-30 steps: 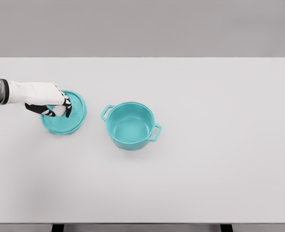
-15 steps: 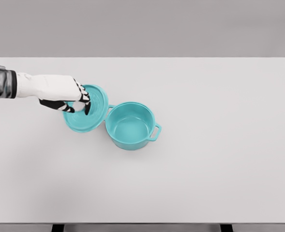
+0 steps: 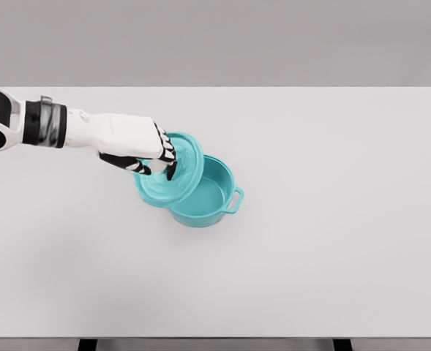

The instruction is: Cover the pot with left arm

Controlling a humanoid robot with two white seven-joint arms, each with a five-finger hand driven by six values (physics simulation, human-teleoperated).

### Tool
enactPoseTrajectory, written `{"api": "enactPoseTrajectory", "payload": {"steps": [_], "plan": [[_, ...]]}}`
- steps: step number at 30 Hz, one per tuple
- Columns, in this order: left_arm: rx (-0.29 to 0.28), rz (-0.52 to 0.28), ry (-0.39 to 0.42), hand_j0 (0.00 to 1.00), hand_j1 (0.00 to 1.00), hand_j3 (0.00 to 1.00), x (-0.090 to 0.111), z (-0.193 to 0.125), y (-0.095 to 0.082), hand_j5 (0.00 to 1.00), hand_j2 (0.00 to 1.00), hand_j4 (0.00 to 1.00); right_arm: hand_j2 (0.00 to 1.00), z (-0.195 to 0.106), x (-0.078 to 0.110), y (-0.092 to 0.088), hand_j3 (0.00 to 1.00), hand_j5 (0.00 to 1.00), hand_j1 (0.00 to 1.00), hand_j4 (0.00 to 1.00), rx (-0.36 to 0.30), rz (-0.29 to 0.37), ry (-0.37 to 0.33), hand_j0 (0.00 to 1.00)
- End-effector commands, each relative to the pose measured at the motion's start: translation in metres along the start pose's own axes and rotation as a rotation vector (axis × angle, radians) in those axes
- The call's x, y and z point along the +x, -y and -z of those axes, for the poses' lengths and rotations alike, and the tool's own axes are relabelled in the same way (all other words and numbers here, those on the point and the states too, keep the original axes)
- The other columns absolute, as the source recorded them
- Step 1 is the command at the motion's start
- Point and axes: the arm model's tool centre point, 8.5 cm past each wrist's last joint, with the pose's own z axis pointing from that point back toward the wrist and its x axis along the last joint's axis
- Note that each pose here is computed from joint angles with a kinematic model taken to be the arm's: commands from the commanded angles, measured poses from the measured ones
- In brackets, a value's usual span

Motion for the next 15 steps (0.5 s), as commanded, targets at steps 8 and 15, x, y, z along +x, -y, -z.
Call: {"api": "enactPoseTrajectory", "payload": {"steps": [8, 15], "plan": [[0.017, 0.009, 0.058, 0.53, 0.53, 0.53, 0.010, 0.024, -0.009, 0.53, 0.53, 0.53, 1.00, 0.000, 0.000, 0.000, 1.00, 1.00, 1.00, 1.00, 0.000, 0.000, 0.000, 1.00], [0.022, 0.018, 0.061, 0.56, 0.56, 0.56, 0.010, 0.026, -0.013, 0.56, 0.56, 0.56, 1.00, 0.000, 0.000, 0.000, 1.00, 1.00, 1.00, 1.00, 0.000, 0.000, 0.000, 1.00]]}}
